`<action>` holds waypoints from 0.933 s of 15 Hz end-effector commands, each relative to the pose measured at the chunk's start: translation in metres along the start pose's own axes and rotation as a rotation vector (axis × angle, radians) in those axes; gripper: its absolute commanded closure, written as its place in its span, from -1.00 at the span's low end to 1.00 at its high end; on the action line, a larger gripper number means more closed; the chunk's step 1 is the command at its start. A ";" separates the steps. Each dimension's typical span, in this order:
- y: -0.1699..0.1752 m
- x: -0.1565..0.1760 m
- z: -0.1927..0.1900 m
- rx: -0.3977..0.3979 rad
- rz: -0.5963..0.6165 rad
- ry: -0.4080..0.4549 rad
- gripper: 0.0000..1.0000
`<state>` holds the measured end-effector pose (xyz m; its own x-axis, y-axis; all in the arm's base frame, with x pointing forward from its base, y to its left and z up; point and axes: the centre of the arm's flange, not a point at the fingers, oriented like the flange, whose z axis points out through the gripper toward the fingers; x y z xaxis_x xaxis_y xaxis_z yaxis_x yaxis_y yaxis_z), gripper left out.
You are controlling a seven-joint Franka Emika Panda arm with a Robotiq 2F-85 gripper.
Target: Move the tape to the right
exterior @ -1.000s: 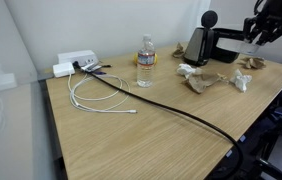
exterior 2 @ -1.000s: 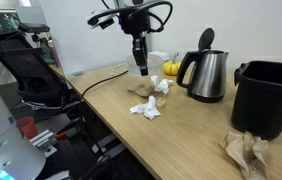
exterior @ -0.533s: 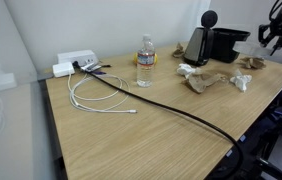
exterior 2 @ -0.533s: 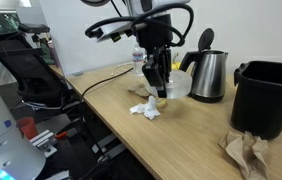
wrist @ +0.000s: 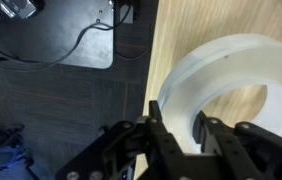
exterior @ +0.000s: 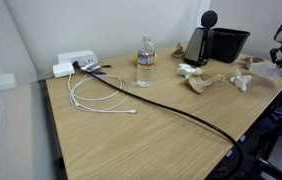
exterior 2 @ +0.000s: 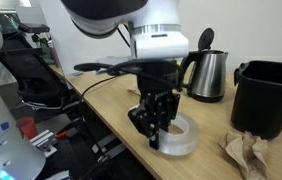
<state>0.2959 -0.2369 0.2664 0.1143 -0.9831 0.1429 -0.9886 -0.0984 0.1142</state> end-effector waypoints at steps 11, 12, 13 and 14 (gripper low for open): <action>-0.028 0.001 0.039 -0.034 0.116 -0.036 0.84; -0.031 -0.001 0.038 -0.032 0.112 -0.035 0.48; -0.033 -0.002 0.036 -0.031 0.109 -0.037 -0.13; -0.034 -0.003 0.033 -0.030 0.098 -0.032 -0.12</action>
<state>0.3200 -0.2342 0.2315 0.0115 -0.9927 0.1197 -0.9905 0.0051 0.1376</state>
